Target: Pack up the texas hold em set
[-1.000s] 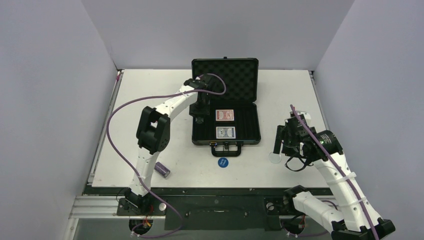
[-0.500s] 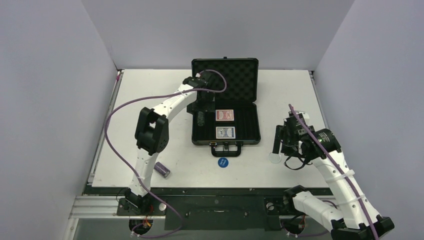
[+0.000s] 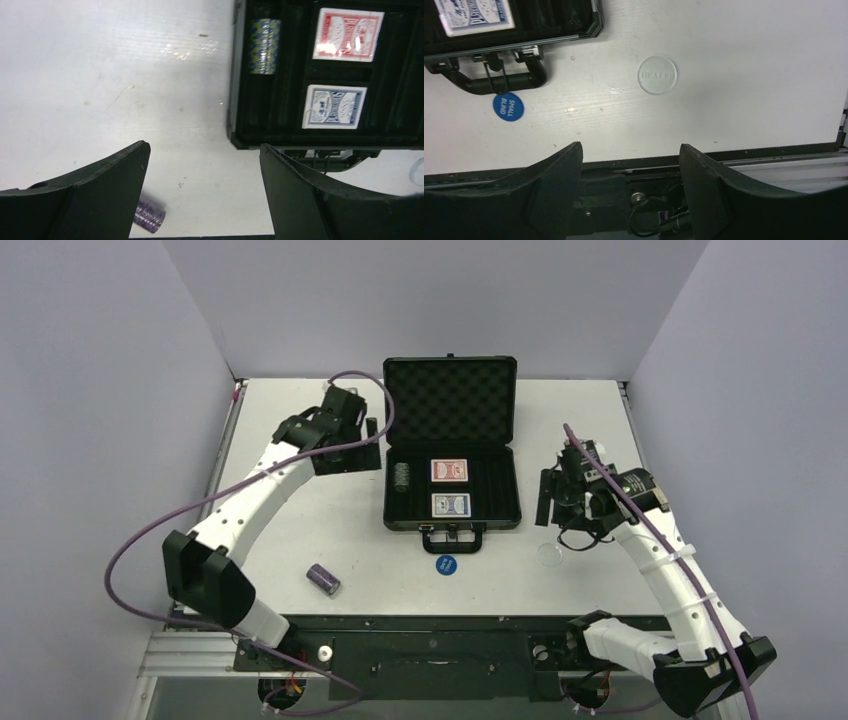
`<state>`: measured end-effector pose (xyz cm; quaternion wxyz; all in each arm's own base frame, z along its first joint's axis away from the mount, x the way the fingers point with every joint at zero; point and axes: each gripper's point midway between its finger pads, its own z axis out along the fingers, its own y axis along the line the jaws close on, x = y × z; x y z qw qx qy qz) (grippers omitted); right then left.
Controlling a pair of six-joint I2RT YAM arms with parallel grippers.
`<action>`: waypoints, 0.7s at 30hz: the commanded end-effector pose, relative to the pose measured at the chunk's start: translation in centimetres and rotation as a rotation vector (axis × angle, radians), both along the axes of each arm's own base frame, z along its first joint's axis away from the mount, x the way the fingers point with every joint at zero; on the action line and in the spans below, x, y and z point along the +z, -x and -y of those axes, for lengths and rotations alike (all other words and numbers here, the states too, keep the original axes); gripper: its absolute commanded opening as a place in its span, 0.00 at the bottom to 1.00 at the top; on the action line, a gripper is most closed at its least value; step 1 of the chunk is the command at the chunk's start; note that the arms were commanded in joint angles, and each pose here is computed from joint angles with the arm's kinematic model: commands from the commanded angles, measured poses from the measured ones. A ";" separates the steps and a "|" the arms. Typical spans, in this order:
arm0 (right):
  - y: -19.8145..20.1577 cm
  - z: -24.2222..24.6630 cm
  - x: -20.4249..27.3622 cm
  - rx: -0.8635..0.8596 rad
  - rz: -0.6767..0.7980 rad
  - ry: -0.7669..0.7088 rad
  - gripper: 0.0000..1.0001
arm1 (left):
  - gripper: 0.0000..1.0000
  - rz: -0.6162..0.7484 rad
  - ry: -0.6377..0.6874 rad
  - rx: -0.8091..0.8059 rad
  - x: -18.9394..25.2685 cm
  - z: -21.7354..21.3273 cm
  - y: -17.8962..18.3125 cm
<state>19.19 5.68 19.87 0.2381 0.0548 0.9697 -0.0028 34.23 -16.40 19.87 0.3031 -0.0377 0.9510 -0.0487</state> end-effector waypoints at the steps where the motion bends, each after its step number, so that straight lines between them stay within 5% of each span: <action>1: -2.6 -2.9 2.1 0.024 0.080 -0.095 0.66 | 0.80 0.054 -0.012 0.053 0.5 -3.7 2.0; 8: -5.5 -9.5 3.4 0.118 0.123 -0.212 0.66 | 0.87 0.173 0.051 0.115 2.1 -8.5 6.7; 21: -10.2 -23.2 2.8 0.297 0.095 -0.317 0.63 | 0.97 0.360 0.153 0.082 3.7 -9.9 12.1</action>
